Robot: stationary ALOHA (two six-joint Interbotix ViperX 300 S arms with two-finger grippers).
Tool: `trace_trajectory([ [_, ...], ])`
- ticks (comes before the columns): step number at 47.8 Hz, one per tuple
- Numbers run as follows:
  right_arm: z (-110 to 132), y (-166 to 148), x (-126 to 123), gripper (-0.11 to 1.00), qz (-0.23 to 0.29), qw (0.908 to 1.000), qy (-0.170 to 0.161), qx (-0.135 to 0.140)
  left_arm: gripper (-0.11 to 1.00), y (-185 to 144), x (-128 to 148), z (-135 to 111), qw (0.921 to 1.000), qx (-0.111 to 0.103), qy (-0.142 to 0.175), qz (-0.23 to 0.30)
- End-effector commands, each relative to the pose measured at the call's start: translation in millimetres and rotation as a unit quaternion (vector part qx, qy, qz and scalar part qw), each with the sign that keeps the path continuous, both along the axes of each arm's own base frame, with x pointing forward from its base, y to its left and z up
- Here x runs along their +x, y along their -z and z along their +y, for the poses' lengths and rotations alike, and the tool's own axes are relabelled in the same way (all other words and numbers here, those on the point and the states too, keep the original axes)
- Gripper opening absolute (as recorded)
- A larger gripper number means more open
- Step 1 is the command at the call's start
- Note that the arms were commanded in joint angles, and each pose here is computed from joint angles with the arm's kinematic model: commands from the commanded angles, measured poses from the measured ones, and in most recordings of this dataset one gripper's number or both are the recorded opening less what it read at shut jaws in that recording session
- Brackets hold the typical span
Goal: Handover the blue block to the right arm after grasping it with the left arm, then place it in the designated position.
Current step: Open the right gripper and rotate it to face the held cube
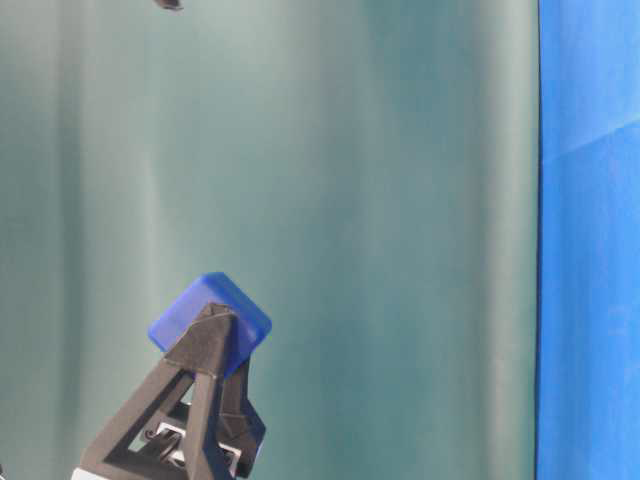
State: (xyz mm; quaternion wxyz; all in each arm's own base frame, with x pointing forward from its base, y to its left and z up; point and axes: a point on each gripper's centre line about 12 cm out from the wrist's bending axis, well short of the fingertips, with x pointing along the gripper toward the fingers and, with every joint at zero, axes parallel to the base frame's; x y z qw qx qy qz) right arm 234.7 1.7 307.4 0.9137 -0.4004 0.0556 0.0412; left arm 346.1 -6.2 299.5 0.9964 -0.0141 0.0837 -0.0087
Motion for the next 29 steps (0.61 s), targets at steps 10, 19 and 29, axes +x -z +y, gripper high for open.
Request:
trace_trajectory([
  [10, 4, -7, 4, 0.96, -0.006, 0.9866, -0.031, -0.16, 0.49, -12, -2, 1, 0.9998, -0.001, -0.001, -0.019],
  [19, -3, 0, 7, 0.96, 0.021, 0.9815, -0.008, -0.19, 0.49, -11, -2, 1, 0.9998, -0.002, -0.001, -0.018],
  [29, -2, 0, 9, 0.96, 0.021, 0.9815, -0.012, -0.19, 0.49, -12, -1, 0, 0.9998, -0.002, 0.0, -0.019],
])
